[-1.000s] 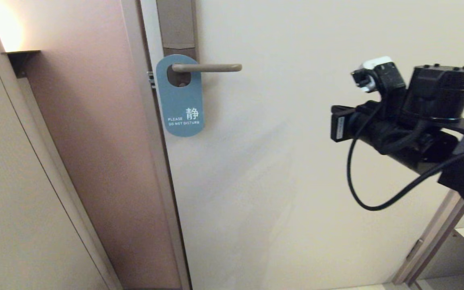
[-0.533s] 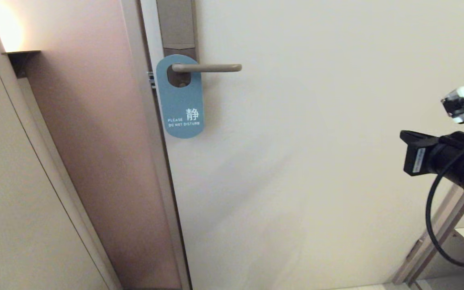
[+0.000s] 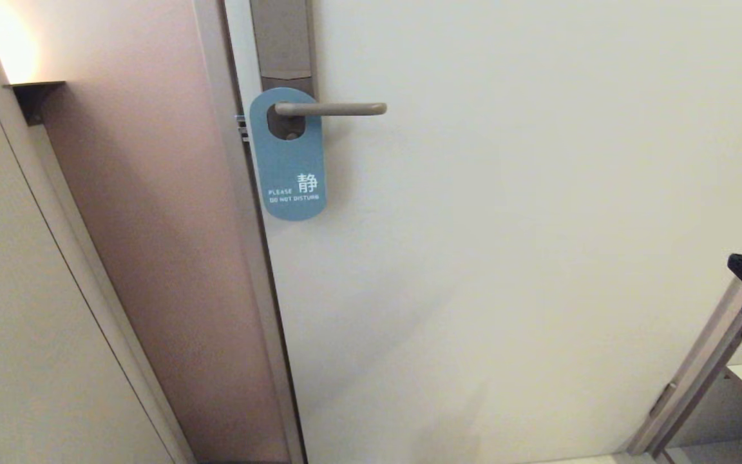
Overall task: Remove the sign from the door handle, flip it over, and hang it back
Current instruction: Take down the sign
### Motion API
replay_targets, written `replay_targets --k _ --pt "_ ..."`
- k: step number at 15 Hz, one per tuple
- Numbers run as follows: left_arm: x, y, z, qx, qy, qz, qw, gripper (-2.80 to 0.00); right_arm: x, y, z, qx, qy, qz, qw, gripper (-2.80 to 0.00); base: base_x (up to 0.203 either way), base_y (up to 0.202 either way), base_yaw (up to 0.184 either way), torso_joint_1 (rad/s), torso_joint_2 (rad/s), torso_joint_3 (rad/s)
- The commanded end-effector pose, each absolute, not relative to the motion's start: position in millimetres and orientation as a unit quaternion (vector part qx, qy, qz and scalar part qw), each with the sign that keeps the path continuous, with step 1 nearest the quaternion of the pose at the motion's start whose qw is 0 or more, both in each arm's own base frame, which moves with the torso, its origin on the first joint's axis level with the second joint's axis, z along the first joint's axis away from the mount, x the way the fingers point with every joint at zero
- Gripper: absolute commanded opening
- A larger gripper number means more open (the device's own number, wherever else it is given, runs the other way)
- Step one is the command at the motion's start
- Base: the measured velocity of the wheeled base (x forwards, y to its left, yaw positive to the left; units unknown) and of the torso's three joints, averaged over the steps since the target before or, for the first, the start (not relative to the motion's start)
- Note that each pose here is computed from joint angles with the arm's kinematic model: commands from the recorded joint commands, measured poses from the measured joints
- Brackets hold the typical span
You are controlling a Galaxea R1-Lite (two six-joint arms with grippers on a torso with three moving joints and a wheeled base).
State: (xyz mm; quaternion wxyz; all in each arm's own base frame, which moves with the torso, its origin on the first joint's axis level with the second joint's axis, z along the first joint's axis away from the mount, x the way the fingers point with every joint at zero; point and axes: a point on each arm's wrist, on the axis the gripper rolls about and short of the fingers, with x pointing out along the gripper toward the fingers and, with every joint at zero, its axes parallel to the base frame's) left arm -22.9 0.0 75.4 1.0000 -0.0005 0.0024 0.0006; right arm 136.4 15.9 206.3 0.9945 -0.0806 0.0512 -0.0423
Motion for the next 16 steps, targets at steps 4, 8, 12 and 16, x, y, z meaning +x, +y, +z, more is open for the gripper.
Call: replay_targets --k 4,8,12,16 --pt "-22.8 0.0 75.3 -0.001 0.003 0.001 1.0 -2.8 85.2 6.4 179.3 -0.075 0.026 -0.025 0.997 -2.8 0.0 0.0 0.0 0.0 0.0 0.0" --pt "-22.8 0.0 75.3 -0.001 0.003 0.001 1.0 -2.8 45.9 2.4 136.9 -0.074 0.022 0.034 0.996 -2.8 0.0 0.0 0.0 0.0 0.0 0.0" --pt "-22.8 0.0 75.3 -0.001 0.003 0.001 1.0 -2.8 20.5 2.1 113.4 -0.07 0.037 0.05 0.996 -2.8 0.0 0.0 0.0 0.0 0.0 0.0" --pt "-22.8 0.0 75.3 -0.001 0.003 0.002 1.0 -2.8 0.6 2.0 92.5 -0.065 0.063 0.029 0.995 -2.8 0.0 0.0 0.0 0.0 0.0 0.0"
